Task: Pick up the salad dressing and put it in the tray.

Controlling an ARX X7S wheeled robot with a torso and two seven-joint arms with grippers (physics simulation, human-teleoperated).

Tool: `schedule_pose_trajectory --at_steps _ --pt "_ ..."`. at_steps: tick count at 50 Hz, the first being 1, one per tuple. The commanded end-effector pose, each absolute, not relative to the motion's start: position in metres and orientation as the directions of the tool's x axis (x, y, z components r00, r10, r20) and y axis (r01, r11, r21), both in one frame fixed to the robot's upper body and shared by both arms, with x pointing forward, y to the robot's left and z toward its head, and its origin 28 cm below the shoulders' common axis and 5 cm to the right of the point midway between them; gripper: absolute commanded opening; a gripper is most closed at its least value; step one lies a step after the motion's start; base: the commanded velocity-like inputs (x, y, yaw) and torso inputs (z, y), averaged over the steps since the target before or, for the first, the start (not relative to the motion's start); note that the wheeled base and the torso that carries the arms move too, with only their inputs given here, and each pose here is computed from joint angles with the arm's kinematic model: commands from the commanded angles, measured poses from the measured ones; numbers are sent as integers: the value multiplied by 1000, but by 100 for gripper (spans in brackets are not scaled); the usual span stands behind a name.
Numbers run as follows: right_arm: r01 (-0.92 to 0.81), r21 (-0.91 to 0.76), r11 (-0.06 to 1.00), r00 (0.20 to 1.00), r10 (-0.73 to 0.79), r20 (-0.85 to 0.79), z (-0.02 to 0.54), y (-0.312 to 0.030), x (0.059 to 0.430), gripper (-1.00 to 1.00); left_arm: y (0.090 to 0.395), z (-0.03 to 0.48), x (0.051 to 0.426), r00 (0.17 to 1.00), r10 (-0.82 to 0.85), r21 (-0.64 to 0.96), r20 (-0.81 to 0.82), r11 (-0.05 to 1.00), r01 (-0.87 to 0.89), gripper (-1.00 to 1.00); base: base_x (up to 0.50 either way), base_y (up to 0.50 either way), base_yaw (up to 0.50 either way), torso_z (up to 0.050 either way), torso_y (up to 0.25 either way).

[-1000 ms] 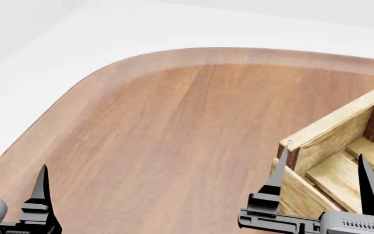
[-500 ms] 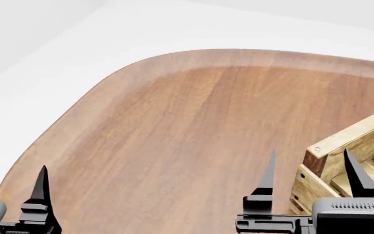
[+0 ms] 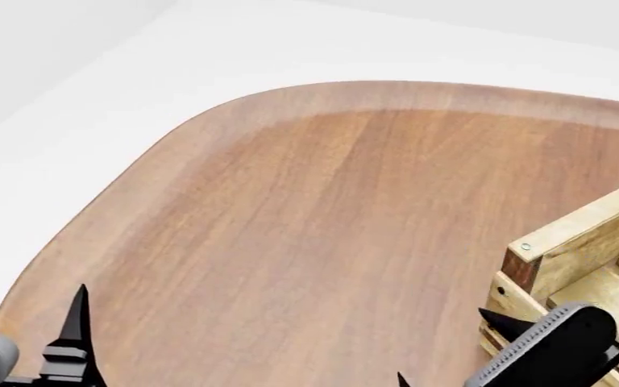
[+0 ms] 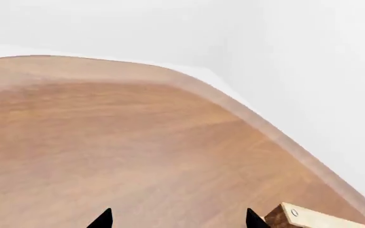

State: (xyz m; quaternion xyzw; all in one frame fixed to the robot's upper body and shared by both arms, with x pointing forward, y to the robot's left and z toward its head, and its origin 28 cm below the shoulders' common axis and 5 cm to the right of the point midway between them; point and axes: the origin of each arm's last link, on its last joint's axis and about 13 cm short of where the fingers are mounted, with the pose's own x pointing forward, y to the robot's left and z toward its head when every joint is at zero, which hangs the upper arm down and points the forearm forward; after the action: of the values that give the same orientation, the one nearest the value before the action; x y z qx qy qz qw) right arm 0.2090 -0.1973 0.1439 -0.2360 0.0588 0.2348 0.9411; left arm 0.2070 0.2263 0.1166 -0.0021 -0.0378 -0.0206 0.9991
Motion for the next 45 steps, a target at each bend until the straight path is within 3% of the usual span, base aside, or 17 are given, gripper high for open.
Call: schedule_pose_trajectory --at_steps 1,15,35,41,45 --pt "-545 -484 684 836 399 -377 152 -224 213 100 226 116 206 996 -45 1 74 999 45 100 0 0 0 0 0" --pt "-709 -518 479 706 470 -530 141 -225 184 100 225 117 206 996 -48 4 74 999 48 100 0 0 0 0 0" --pt "-812 -435 388 583 540 -607 131 -216 168 100 225 116 206 996 -48 8 75 999 48 100 0 0 0 0 0" --pt "-869 -342 358 495 603 -626 127 -211 159 100 224 117 207 996 -51 10 76 999 50 100 0 0 0 0 0" --pt "-869 -338 360 494 631 -598 129 -207 158 100 225 118 207 996 -50 10 75 999 49 100 0 0 0 0 0"
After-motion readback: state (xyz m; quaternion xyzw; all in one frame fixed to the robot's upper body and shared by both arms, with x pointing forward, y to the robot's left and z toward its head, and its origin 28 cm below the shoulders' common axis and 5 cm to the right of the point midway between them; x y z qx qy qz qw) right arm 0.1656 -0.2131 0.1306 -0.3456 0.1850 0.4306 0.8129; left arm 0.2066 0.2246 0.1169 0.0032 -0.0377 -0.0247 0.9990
